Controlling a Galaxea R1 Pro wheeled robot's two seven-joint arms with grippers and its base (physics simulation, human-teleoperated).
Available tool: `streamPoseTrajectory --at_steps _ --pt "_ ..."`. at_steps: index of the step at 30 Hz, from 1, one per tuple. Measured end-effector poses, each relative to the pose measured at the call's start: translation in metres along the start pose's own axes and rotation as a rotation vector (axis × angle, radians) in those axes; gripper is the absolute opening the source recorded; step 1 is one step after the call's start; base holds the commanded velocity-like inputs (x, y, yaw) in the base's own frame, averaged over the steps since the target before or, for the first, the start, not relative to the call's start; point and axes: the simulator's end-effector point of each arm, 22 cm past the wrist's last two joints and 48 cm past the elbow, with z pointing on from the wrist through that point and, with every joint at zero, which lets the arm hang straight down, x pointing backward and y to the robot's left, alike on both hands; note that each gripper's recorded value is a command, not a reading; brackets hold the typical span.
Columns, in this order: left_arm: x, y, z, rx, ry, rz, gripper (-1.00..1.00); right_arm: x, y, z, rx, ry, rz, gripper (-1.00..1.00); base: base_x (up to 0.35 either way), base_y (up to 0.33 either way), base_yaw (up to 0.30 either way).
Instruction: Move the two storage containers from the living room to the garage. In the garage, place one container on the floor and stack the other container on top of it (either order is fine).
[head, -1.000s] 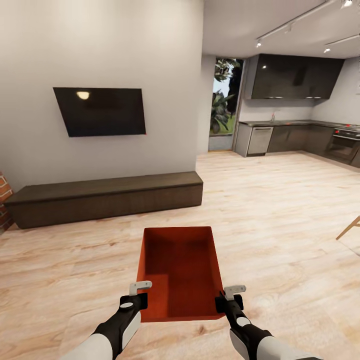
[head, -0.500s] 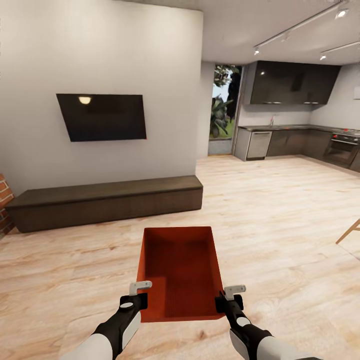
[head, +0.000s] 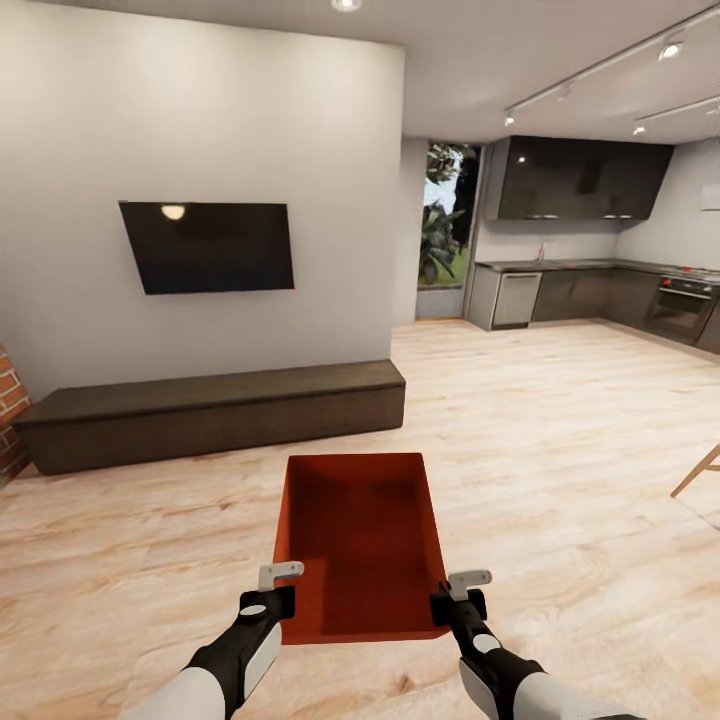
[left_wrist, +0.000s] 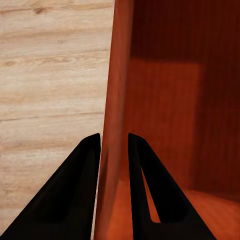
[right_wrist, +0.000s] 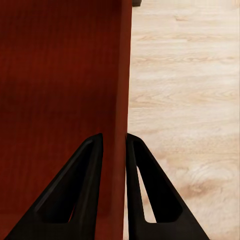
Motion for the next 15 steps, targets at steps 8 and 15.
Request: streamPoseTrajectory --at_steps 8,15 --pt "-0.014 0.0 -0.012 0.001 -0.012 -0.001 -1.0 -0.016 -0.001 -0.008 0.001 -0.013 0.0 -1.0 0.0 0.0 0.0" --pt "-0.025 0.0 -0.022 0.002 -0.023 -0.003 -1.0 -0.029 -0.003 -0.016 0.002 -0.023 0.0 -1.0 0.0 0.0 0.0"
